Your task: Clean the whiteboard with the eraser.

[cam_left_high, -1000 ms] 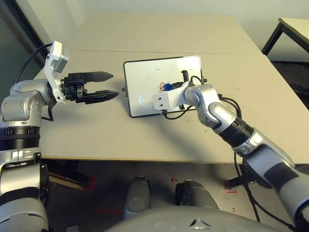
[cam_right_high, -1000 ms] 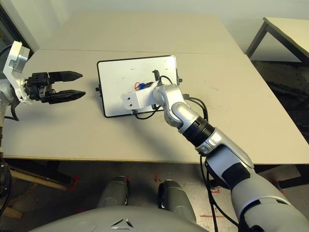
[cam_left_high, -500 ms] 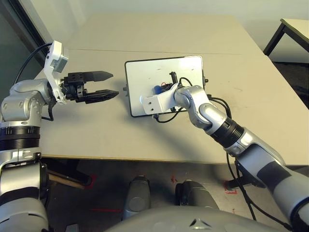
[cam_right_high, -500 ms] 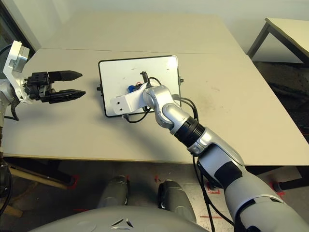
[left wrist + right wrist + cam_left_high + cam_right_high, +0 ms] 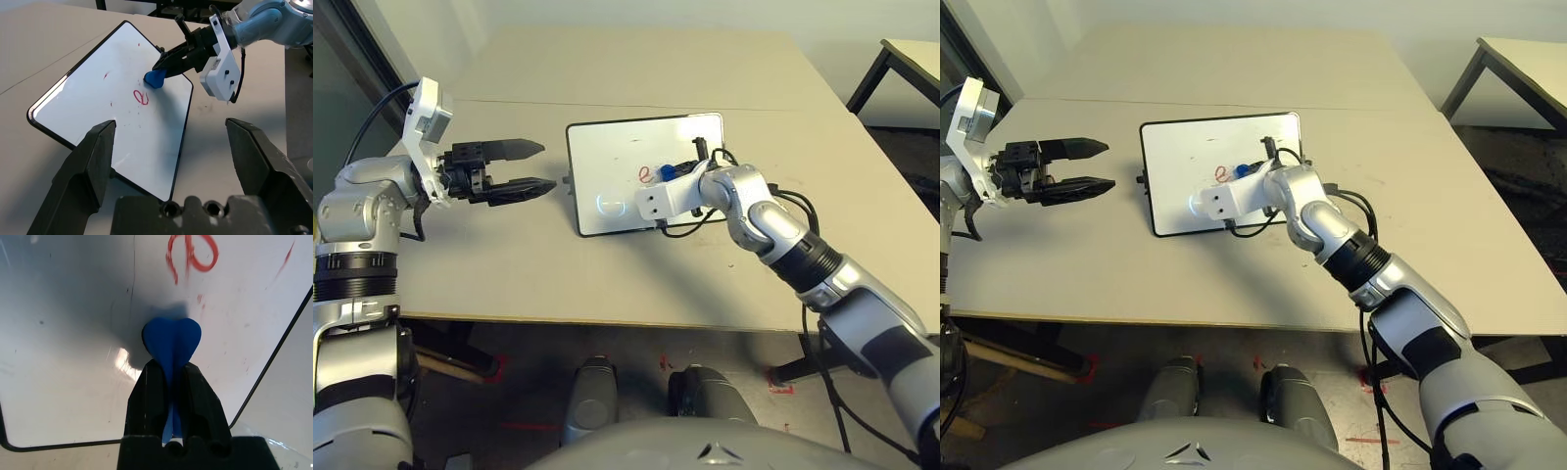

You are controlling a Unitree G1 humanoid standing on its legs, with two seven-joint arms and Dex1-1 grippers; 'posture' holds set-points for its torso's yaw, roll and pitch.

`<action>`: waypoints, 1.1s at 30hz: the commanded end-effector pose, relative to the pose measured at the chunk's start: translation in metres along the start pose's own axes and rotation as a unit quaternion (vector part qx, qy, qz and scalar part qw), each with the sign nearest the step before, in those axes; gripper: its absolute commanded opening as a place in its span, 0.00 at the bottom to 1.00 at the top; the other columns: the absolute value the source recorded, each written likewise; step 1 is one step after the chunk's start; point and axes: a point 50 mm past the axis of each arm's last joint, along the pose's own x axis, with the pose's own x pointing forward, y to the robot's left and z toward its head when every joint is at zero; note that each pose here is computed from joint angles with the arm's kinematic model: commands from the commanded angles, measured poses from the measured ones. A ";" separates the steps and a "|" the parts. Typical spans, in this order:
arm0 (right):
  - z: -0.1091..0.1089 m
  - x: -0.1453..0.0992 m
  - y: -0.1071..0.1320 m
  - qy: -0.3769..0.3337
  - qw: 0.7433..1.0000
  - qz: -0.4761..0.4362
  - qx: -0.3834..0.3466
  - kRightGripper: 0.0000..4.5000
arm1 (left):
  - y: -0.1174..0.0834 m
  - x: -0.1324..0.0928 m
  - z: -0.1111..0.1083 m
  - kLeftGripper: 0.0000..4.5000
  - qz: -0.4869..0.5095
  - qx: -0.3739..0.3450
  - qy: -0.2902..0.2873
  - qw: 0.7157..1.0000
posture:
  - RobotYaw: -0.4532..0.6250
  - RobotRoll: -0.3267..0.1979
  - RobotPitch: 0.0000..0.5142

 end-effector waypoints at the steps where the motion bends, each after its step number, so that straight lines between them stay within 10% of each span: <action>1: 0.002 -0.001 -0.001 -0.003 1.000 0.002 0.008 0.05 | 0.002 0.003 0.000 1.00 -0.006 0.002 0.003 1.000 | 0.68 0.62 0.02; 21: 0.044 0.015 0.001 -0.043 0.997 -0.021 -0.059 0.05 | 0.000 -0.004 0.001 1.00 0.002 0.001 0.005 1.000 | 0.71 0.62 0.02; 33: 0.013 0.014 0.009 -0.006 0.999 -0.007 -0.054 0.05 | 0.002 -0.001 0.003 1.00 -0.003 0.004 0.005 1.000 | 0.70 0.62 0.01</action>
